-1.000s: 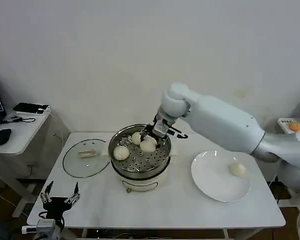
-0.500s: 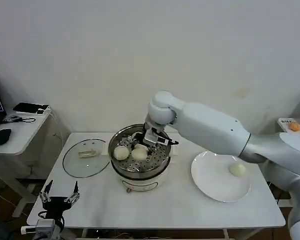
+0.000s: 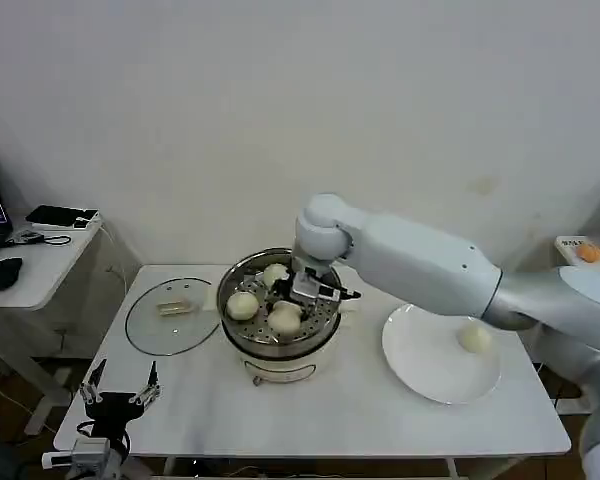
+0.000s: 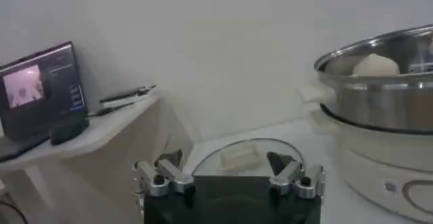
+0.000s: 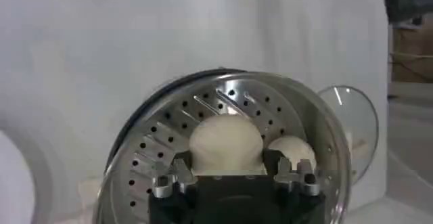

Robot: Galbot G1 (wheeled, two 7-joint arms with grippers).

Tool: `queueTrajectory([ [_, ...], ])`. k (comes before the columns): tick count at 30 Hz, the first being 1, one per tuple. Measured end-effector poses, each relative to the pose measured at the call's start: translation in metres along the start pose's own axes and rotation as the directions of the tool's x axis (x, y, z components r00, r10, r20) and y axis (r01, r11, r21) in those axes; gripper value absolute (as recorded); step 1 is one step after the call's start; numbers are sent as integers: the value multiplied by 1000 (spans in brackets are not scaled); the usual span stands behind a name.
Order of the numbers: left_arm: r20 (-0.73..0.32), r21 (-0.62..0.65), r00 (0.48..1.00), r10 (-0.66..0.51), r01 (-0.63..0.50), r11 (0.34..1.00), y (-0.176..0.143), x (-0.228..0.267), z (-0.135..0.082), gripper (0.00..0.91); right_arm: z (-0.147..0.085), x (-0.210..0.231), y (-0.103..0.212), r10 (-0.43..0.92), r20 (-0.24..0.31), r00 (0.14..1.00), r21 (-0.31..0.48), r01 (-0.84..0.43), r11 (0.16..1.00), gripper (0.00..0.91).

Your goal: Take steamed baozi put them in steamer then cover it.

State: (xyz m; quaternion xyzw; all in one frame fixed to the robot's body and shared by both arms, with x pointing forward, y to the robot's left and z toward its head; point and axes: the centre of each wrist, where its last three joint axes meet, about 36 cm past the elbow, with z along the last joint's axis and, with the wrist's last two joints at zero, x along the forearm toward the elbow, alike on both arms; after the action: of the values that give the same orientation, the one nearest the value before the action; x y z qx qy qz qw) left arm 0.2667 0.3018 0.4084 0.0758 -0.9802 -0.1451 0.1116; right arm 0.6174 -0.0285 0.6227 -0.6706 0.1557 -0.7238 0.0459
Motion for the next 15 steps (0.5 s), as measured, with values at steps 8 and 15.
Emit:
queueTrajectory([
  [8,-2,-2,1000,-3,3,1000,1,-1,1,907,-5,-3,0,-9,4,1000,16,9,1000,695],
  [15,-1,0,1000,-4,4,1000,1,-2,1,907,-6,-11,6,-28,17,999,8,27,1000,695],
])
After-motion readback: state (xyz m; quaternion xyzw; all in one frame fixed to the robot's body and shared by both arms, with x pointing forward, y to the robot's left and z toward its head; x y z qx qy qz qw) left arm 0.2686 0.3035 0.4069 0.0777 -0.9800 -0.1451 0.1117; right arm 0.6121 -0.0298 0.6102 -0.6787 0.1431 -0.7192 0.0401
